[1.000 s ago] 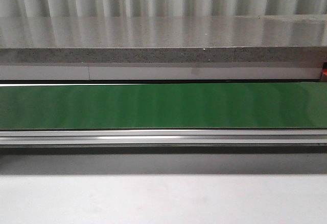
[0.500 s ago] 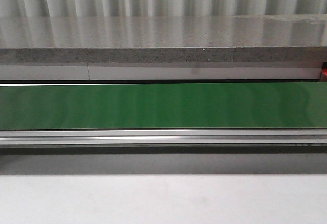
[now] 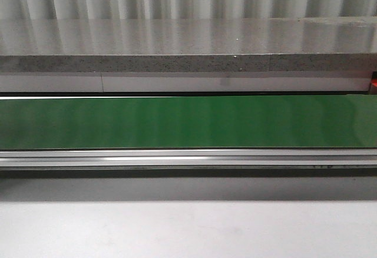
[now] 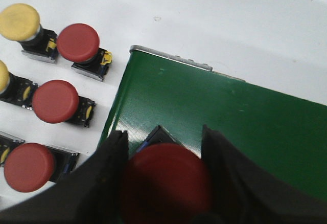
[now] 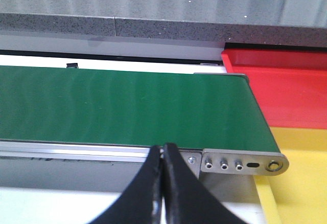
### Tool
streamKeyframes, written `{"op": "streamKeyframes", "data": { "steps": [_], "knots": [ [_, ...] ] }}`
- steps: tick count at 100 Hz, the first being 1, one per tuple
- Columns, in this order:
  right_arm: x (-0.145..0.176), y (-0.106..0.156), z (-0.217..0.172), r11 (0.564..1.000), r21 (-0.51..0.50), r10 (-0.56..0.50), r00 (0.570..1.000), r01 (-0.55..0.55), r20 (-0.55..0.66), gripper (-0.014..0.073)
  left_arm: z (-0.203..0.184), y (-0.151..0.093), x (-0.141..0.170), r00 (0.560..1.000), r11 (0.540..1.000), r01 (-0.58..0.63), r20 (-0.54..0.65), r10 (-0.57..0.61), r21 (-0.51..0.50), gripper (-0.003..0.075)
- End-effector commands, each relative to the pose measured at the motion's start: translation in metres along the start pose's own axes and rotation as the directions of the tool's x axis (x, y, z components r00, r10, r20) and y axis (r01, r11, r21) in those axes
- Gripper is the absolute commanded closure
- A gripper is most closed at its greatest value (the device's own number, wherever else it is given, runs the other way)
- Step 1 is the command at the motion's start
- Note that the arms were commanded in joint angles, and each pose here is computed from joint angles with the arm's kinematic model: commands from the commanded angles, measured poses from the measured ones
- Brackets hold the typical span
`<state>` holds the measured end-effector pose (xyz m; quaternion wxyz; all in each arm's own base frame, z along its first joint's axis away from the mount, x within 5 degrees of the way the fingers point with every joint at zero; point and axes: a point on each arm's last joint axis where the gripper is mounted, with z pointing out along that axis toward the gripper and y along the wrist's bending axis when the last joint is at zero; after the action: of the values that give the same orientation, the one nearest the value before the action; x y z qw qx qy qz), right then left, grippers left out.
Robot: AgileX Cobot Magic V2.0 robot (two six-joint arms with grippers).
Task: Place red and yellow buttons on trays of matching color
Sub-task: 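Grasp a red button with the left gripper and lift it over the belt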
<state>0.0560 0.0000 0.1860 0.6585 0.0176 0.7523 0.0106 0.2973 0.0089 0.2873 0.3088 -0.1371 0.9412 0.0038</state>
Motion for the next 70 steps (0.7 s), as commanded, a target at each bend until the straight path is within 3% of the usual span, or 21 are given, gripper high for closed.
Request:
{"op": "streamKeyframes", "data": {
  "steps": [1, 26, 33, 42, 59, 70],
  "knots": [
    [-0.008, 0.0, -0.002, 1.0, 0.005, -0.013, 0.995, 0.012, 0.099, 0.0662, -0.003, -0.006, -0.013, 0.998, 1.0, -0.014, 0.059, 0.013, 0.021, 0.074],
    [-0.008, 0.0, -0.002, 1.0, 0.005, -0.013, 0.995, 0.012, 0.099, 0.0662, 0.018, -0.007, -0.008, 0.999, 0.999, -0.036, -0.014, 0.036, 0.003, 0.0736],
    [-0.008, 0.0, -0.002, 1.0, 0.005, -0.013, 0.995, 0.012, 0.099, 0.0662, 0.018, -0.007, -0.008, 0.999, 0.999, -0.036, -0.023, 0.036, 0.0, 0.0697],
    [-0.008, 0.0, -0.002, 1.0, 0.005, -0.013, 0.995, 0.012, 0.099, 0.0662, 0.018, -0.007, -0.008, 0.999, 0.999, -0.038, -0.023, 0.038, 0.0, 0.0574],
    [-0.008, 0.0, -0.002, 1.0, 0.005, -0.013, 0.995, 0.012, 0.099, 0.0662, 0.018, -0.007, -0.007, 0.998, 0.999, -0.052, -0.03, 0.052, 0.008, 0.0216],
    [-0.008, 0.0, -0.002, 1.0, 0.005, -0.013, 0.995, 0.012, 0.099, 0.0662, 0.018, -0.009, -0.006, 0.998, 0.999, -0.045, -0.043, 0.046, 0.023, 0.012]
  ]
}}
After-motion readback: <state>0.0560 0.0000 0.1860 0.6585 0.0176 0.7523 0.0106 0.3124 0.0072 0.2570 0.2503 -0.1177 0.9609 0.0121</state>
